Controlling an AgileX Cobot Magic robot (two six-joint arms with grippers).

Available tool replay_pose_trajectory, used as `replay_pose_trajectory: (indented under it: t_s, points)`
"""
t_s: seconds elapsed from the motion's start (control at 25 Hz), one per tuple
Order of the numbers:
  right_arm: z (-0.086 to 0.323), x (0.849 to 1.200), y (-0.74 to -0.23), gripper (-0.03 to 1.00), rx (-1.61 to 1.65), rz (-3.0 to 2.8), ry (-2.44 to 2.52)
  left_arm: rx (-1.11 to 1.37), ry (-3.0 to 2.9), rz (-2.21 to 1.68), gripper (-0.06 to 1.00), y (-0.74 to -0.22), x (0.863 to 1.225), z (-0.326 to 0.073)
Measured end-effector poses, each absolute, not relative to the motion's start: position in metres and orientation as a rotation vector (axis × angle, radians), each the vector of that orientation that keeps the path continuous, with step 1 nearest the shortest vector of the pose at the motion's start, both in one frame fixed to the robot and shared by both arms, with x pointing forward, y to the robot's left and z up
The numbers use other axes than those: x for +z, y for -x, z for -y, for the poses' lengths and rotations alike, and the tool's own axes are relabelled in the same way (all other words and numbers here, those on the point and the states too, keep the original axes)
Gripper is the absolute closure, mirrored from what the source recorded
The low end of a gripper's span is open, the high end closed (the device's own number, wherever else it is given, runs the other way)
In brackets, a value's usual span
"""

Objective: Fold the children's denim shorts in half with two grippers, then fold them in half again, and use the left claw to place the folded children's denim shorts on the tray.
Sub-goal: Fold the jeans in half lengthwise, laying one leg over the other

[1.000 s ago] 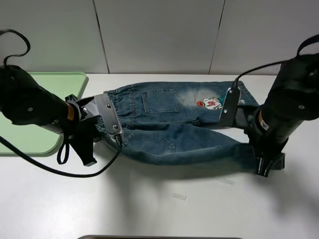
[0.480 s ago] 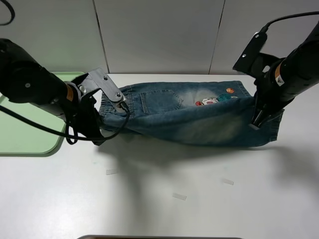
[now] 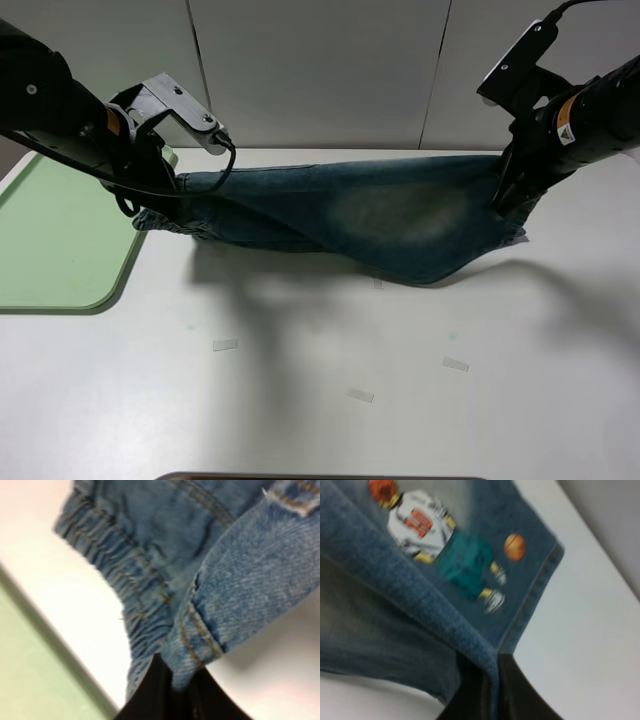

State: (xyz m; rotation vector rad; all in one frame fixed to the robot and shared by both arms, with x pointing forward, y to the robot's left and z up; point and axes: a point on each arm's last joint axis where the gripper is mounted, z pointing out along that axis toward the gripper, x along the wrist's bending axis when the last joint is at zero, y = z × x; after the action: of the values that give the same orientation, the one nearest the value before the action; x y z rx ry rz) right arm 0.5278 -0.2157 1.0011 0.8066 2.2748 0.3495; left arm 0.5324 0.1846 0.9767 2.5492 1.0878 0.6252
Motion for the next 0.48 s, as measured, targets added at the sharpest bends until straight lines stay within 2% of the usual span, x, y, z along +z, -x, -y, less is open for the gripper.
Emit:
replay_pose_trajectory:
  t_s: [0.2,0.48]
  points:
    - [0.219,1.001,-0.552,0.99,0.405,-2.214,-0.931,0.659,-2.57,-1.048,0.92,-0.54,0.976,-0.197]
    - [0.216,0.99,-0.575,0.99,0.359,-2.226,-0.945,0.646,-2.663,-0.958,0.92,-0.56,0.947,-0.192]
